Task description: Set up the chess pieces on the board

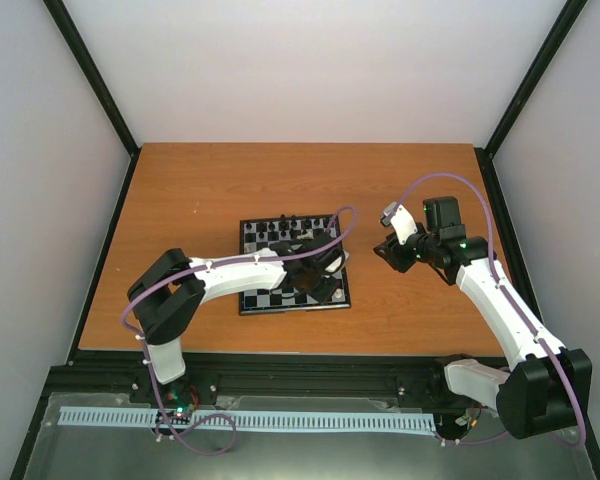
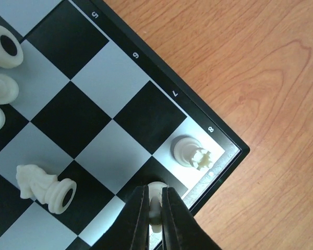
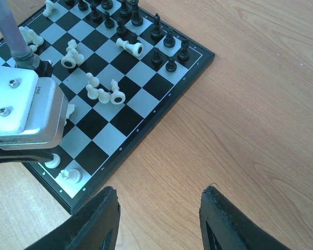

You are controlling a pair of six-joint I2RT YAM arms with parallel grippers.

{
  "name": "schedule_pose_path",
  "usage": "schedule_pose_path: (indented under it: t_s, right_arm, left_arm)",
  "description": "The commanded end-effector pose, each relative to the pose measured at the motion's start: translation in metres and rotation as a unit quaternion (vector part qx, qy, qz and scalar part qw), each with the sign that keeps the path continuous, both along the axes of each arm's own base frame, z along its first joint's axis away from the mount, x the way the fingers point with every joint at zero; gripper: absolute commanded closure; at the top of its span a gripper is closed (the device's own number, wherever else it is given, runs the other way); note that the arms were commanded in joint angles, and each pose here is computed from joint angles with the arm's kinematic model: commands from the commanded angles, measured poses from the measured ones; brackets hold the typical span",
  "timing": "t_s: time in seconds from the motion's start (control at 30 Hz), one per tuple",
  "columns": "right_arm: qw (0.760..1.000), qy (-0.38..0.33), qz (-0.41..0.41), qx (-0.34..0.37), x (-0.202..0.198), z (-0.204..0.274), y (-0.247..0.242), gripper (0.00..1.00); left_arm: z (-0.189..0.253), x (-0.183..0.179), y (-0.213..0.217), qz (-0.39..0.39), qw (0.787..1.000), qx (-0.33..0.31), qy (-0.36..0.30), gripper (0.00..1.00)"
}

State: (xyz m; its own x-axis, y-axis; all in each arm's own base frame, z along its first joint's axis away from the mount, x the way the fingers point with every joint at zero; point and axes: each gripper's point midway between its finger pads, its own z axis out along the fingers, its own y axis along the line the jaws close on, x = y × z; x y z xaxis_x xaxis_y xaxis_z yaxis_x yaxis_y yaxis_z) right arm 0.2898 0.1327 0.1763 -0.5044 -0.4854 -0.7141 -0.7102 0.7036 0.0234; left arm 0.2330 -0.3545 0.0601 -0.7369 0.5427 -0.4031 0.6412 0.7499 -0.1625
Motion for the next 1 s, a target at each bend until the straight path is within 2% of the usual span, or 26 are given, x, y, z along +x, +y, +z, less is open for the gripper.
schedule_pose_path:
  t_s: [0.0,0.2,0.3,0.43,0.63,0.97]
  right_arm:
    - [1.0,-0.009,-0.008,0.002,0.006,0.004,-0.002,0.57]
    - [1.0,-0.005,-0.006,0.001,0.006,0.001,-0.002,0.57]
    - [1.0,-0.005,-0.005,0.001,0.005,0.002,-0.002,0.57]
    - [1.0,-0.001,-0.003,0.002,0.005,0.0,-0.001,0.57]
    - [1.0,0.0,-0.003,0.002,0.005,0.0,-0.001,0.57]
    - [1.0,0.0,-0.003,0.002,0.005,0.0,-0.001,0.57]
  left_arm:
    - [0.008,0.0,-0.018,-0.008,1.0,-0.017,-0.005,0.91]
    - [0.002,-0.003,-0.018,-0.013,1.0,-0.002,0.0,0.86]
    - [0.002,-0.005,-0.018,-0.015,1.0,0.003,-0.001,0.76]
    - [0.001,-0.006,-0.017,-0.014,1.0,0.007,-0.003,0.72]
    - [0.001,-0.003,-0.013,-0.01,1.0,0.017,-0.013,0.72]
    - [-0.001,0.001,-0.009,-0.004,0.999,0.03,-0.021,0.8]
